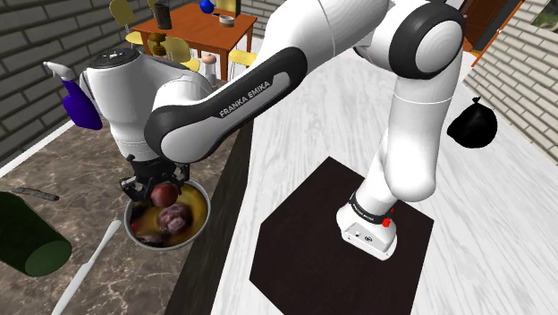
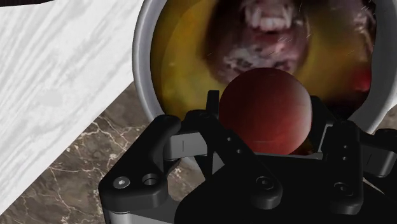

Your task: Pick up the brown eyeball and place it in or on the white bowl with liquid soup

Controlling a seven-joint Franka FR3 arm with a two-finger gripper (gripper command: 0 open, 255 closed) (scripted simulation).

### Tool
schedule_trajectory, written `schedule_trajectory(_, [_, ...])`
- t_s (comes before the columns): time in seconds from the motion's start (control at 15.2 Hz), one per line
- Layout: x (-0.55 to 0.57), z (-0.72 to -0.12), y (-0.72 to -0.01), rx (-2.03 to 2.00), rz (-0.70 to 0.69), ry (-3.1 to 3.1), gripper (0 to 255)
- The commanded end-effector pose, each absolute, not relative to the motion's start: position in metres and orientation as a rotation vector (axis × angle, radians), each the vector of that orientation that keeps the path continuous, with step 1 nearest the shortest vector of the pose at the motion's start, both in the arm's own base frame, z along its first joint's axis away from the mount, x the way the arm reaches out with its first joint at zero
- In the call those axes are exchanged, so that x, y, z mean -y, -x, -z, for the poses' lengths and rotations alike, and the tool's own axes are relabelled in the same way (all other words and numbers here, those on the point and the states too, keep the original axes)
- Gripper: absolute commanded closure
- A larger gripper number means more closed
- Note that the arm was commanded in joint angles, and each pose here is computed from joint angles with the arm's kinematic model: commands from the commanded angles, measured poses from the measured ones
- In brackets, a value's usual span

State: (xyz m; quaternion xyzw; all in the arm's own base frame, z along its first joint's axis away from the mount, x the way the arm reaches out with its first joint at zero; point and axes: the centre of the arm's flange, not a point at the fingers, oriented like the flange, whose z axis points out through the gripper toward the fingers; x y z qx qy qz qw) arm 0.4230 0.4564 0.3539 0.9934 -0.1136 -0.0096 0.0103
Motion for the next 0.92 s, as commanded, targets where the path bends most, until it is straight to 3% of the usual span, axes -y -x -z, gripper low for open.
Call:
schedule_trajectory(0.0, [-0.456,-0.354,-0.423,0.355,0.03,-3.101,255])
schedule_trajectory(0.07, [-0.456,-0.354,-0.423,0.355,0.03,-3.101,255])
schedule_trajectory(0.13, [-0.456,-0.354,-0.423,0.355,0.03,-3.101,0])
schedule_trajectory(0.46, [-0.456,-0.354,-0.423,0.355,0.03,-3.101,0])
schedule_trajectory(0.86, [-0.457,-0.404,-0.424,0.355,0.03,-3.101,0])
